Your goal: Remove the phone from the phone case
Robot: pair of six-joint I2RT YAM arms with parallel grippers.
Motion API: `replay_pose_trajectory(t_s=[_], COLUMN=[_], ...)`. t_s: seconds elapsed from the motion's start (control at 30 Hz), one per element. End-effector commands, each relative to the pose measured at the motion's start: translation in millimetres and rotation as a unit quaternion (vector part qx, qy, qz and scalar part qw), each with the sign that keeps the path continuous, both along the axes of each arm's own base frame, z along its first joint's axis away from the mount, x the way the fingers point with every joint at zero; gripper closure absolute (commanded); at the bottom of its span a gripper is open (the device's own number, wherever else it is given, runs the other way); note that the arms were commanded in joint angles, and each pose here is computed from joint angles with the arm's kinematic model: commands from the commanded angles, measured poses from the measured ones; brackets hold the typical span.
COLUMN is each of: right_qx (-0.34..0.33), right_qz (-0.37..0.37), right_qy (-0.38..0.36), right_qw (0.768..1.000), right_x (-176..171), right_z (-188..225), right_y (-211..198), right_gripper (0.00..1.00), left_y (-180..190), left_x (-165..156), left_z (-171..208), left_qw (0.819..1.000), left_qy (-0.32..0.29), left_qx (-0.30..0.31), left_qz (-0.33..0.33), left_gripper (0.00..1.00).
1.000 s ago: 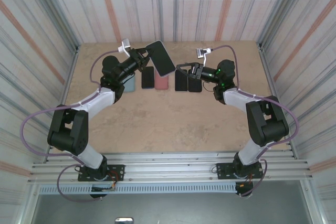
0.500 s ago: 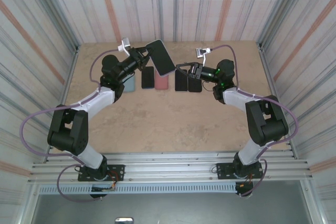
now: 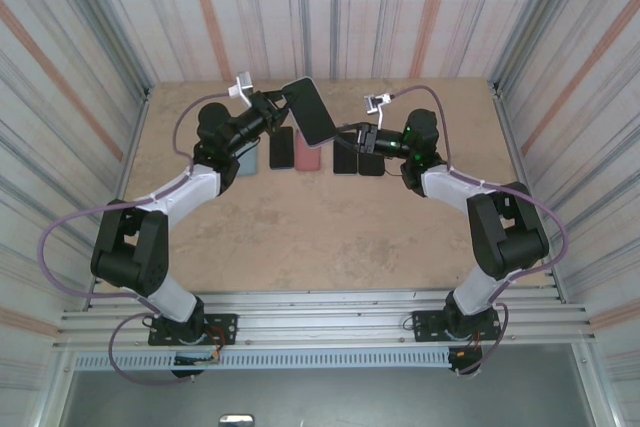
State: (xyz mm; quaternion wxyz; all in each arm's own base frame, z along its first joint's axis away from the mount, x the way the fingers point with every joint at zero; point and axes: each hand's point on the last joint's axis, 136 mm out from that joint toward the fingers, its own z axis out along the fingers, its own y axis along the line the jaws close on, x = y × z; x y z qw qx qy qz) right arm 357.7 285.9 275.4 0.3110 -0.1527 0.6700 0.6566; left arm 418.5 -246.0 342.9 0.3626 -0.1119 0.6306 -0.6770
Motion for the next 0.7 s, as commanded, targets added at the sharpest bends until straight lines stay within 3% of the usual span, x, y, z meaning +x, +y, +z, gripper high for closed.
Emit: replay_pose_trajectory(t_s=[0.0, 0.13, 0.47, 0.67], right_qx=[0.016, 0.045, 0.079, 0.087], right_qz=[0.014, 0.02, 0.037, 0.035], right_qy=[-0.023, -0.012, 0.024, 0.047], right_qw=[1.0, 0.999, 0.996, 0.995], right_x=[-6, -4, -7, -7], right_z=[21, 30, 38, 34], right_y=[4, 6, 5, 4], right_gripper=[0.61, 0.63, 0.89, 0.95], left_y=[-4, -12, -15, -15], left_x=[-9, -5, 10, 18], left_z=[47, 42, 12, -3], left_qw=[0.998, 0.997, 0.998, 0.998], left_qy=[-0.058, -0.046, -0.002, 0.021], left_qx=[-0.032, -0.054, -0.049, -0.045], left_qz=[-0.004, -0.022, -0.03, -0.034], left_gripper=[1.0, 1.0, 1.0, 0.8])
